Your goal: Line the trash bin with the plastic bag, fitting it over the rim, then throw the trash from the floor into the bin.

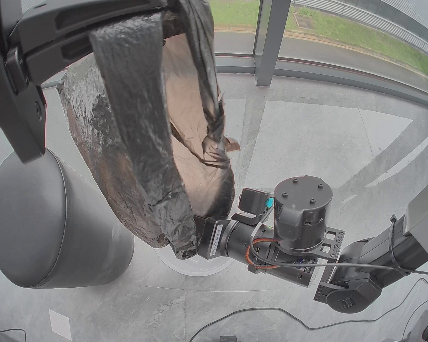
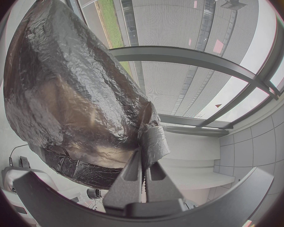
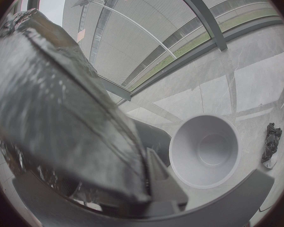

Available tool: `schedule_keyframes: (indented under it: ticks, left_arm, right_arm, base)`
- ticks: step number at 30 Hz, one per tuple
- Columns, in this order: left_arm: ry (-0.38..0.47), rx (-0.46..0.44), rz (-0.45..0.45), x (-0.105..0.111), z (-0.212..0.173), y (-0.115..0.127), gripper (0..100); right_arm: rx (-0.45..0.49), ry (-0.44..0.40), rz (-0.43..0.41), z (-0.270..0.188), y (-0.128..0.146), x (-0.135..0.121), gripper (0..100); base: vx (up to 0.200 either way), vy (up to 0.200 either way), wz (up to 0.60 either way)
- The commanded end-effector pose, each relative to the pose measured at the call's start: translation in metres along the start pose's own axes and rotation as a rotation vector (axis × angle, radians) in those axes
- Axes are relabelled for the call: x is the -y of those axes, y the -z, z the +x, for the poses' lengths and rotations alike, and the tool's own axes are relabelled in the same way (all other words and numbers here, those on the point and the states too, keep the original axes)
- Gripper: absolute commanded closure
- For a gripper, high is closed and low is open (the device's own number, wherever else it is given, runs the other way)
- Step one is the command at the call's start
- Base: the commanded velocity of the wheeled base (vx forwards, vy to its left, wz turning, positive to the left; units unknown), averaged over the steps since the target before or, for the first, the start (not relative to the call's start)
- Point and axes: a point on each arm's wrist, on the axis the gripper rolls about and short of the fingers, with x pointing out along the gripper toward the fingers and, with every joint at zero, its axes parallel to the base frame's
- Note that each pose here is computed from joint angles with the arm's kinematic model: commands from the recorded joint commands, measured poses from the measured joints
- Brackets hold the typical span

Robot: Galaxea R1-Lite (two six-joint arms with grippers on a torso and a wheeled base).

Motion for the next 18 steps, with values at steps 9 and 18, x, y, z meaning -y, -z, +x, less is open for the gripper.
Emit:
schedule_keyframes:
  ticks: [9,18]
  left_arm:
    - [-0.004,0.0,0.002,-0.005,-0.001,0.002,100]
    - [-0.051,0.076,0.033,-0.052,0.014,-0.008,100]
  right_arm:
    - [-0.013,0.0,0.014,-0.004,0.001,0.0,100]
    - [-0.174,-0.088,0.139,-0.059,-0.023,-0.022,100]
  base:
    - [0.0,0.0,0.0]
    - [0.0,0.0,0.0]
